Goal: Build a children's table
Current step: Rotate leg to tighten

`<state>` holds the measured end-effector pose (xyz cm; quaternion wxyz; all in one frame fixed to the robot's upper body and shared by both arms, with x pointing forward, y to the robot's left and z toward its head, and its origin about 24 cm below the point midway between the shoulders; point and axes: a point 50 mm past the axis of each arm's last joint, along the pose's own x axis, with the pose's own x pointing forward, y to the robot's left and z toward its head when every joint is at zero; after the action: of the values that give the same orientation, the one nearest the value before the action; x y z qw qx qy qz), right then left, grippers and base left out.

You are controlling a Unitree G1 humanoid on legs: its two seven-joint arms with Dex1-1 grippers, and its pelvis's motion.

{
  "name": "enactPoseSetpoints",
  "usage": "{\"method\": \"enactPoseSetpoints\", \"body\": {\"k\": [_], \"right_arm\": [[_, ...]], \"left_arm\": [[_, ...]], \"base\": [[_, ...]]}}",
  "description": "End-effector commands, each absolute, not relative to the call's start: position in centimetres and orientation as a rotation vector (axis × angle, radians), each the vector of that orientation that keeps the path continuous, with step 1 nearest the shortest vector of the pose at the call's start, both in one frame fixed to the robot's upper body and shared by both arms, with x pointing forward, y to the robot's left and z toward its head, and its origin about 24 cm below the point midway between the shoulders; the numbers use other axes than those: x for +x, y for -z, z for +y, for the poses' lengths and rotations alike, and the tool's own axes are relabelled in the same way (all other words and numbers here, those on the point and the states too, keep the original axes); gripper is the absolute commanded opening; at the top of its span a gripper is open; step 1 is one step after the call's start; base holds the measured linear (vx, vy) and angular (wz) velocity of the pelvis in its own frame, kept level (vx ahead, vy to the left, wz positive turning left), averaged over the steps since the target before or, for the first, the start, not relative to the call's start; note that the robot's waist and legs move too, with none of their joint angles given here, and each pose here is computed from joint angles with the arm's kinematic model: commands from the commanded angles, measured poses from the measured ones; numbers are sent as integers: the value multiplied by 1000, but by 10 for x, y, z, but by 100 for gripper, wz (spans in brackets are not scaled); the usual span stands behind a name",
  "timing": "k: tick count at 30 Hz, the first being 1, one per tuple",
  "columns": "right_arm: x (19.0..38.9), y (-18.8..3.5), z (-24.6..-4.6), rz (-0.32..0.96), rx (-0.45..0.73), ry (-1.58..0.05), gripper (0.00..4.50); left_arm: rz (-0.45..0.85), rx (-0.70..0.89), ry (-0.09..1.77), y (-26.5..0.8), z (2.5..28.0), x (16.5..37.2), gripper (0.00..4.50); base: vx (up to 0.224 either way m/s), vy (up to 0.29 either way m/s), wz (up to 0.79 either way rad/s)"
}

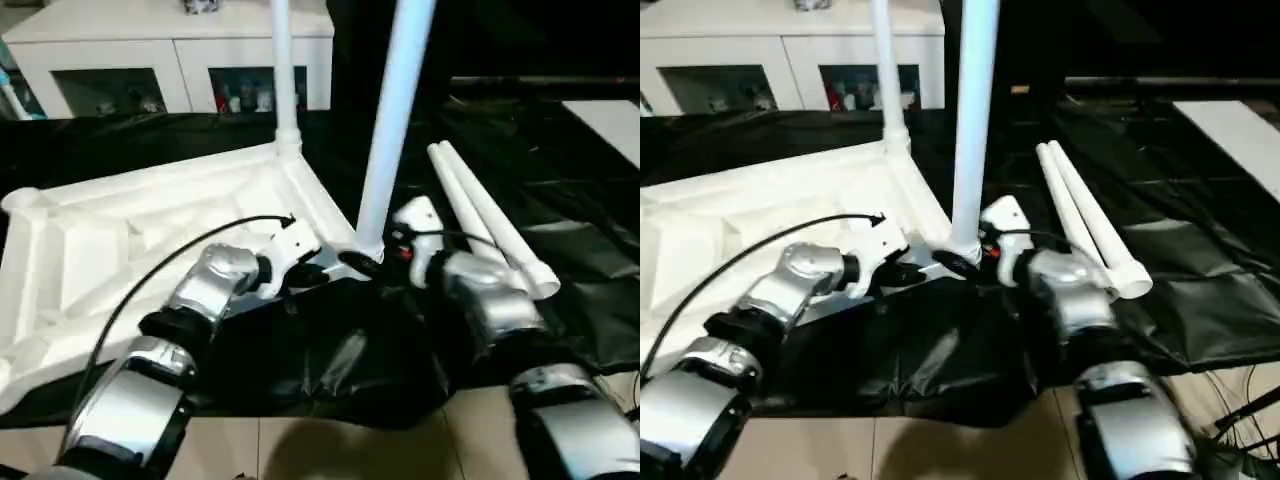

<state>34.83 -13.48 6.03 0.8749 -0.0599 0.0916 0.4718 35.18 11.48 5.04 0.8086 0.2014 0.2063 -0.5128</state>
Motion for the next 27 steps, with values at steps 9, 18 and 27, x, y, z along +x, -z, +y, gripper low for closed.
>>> {"method": "enactPoseSetpoints", "body": {"k": [9, 18, 27], "right_arm": [[347, -53, -121, 240, -155, -1063, 445], [345, -49, -131, 256, -152, -1059, 445], [334, -49, -141, 238, -110, -1131, 445]], "left_arm": [[493, 423, 1146, -41, 119, 345, 0], [483, 411, 1295, -43, 124, 331, 0], [491, 425, 1326, -44, 131, 325, 0]], "base": [[0, 0, 0], [0, 0, 0], [0, 0, 0]]}}
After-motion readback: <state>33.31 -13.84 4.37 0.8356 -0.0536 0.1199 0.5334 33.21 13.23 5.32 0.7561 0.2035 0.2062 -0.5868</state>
